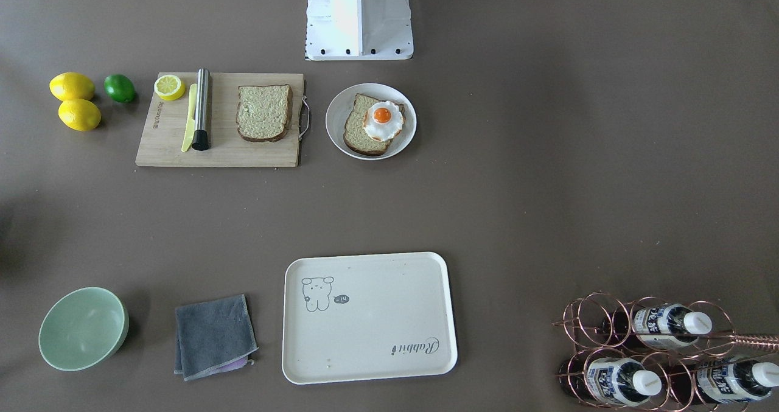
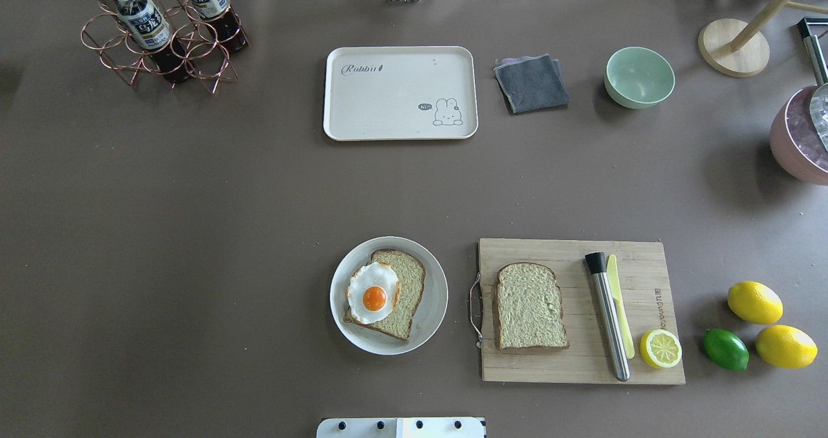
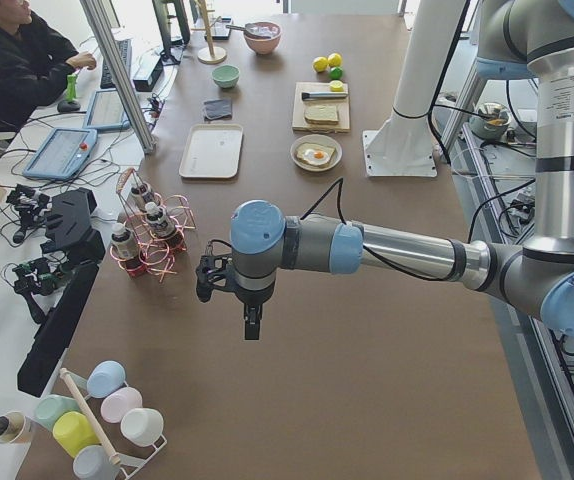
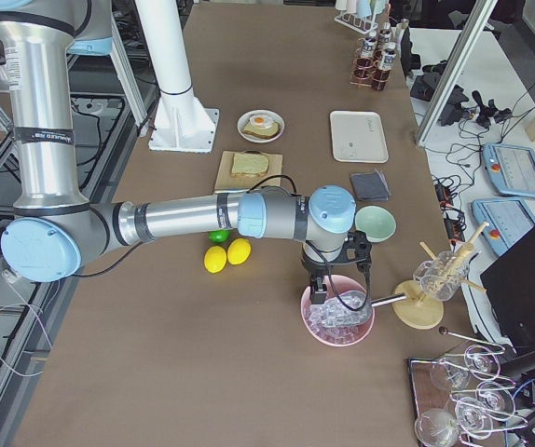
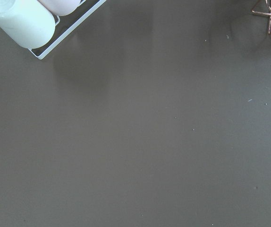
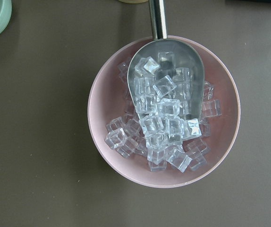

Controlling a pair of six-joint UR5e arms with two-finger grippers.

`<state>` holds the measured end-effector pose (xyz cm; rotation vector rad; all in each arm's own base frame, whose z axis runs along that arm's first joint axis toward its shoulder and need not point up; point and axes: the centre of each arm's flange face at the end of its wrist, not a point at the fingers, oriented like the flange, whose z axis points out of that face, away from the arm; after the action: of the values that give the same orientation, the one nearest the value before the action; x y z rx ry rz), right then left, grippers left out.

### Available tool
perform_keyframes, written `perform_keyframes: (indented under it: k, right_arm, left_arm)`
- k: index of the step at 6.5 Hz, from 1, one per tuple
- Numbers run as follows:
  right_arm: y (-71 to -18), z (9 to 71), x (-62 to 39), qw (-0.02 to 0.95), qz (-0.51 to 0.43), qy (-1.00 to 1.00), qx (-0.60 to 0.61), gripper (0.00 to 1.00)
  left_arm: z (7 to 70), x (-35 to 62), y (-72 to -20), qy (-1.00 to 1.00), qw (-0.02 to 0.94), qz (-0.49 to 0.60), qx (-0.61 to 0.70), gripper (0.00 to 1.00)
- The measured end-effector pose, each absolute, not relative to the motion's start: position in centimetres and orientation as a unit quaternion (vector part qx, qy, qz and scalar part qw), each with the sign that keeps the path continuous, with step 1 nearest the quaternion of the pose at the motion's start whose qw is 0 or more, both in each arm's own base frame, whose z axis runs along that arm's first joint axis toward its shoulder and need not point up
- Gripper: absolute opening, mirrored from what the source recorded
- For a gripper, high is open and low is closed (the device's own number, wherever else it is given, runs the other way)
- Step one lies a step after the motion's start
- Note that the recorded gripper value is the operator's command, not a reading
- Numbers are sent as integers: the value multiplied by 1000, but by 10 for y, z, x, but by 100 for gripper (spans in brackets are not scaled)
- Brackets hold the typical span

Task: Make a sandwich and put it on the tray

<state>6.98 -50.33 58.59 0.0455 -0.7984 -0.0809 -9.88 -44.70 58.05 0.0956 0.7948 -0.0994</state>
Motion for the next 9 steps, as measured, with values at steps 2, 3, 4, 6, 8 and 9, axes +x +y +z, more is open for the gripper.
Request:
perform_keyframes:
  k: [2,3,4,6,8,9]
  right_arm:
    - [-503,582,67,918,-43,-393,25,99]
    - [-502,582,66,917,-44,-395,27,99]
    - [-502,581,66,917,-46,-395,32,99]
    - [-500,585,66,917,-46,-396,34,99]
    - [-495,590,66,917,-44,-395,30,99]
    - [-492,593,67,917,-43,-395,28,99]
  left_arm:
    - [580,-100,-446,387,919,-50,47,98]
    - [579,-100,-446,388,919,-50,48,98]
    - [578,-100,-446,388,919,-50,49,98]
    - [576,-101,-447,388,919,-49,52,98]
    - [575,-102,-447,389,918,-51,53,98]
    - [579,-103,-444,389,918,-53,50,98]
